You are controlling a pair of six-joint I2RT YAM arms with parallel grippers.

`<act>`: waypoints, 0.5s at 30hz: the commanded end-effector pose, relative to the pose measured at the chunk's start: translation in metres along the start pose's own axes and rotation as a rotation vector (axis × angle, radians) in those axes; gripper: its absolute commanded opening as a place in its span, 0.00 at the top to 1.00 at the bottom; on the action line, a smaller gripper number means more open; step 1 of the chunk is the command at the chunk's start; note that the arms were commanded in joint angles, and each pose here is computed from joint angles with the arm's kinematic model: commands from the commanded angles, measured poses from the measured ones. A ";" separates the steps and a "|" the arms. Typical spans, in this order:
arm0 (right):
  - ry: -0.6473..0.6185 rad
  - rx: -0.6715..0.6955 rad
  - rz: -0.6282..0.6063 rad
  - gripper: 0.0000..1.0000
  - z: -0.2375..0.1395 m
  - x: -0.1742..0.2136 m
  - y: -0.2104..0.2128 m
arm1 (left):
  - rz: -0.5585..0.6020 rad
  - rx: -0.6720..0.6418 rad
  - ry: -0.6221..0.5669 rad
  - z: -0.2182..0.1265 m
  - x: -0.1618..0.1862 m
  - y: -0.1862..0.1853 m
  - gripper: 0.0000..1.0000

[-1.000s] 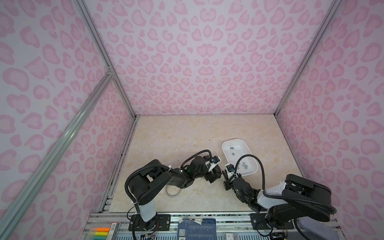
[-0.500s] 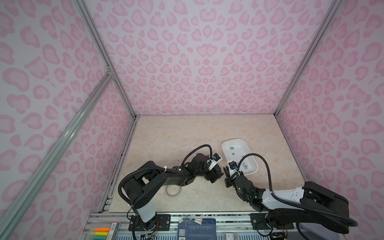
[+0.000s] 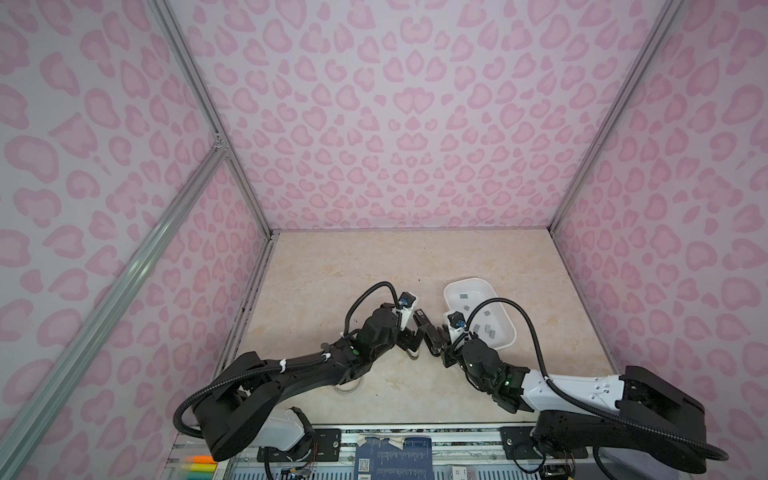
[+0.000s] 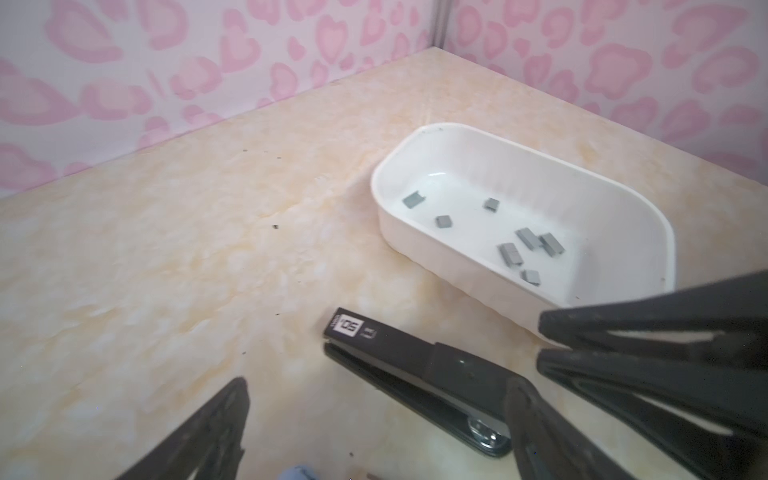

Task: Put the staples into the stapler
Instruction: 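Open both grippers and lift them away from the closed black stapler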

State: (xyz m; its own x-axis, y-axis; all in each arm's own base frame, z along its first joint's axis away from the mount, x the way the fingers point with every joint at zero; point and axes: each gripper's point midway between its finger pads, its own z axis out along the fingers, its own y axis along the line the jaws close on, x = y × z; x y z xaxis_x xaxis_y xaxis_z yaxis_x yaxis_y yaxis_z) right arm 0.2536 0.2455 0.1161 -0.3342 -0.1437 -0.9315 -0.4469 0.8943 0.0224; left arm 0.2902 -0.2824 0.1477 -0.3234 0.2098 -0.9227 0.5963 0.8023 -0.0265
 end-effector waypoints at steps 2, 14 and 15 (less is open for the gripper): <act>0.067 0.017 -0.009 0.84 0.009 0.020 0.001 | -0.101 -0.164 -0.068 -0.018 -0.011 0.039 0.04; 0.132 0.042 0.029 0.87 0.023 0.069 -0.003 | -0.211 -0.192 -0.104 -0.035 -0.012 0.066 0.04; 0.132 0.042 0.029 0.87 0.023 0.070 -0.003 | -0.212 -0.193 -0.104 -0.035 -0.012 0.067 0.04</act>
State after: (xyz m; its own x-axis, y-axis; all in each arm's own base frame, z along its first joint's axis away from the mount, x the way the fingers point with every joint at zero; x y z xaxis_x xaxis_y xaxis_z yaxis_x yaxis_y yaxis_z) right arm 0.2592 0.2508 0.0670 -0.3950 -0.1194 -0.9109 -0.4043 0.9130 0.0556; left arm 0.3080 -0.2122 0.1672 -0.3419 0.0041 -0.9397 0.3716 0.9191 -0.1312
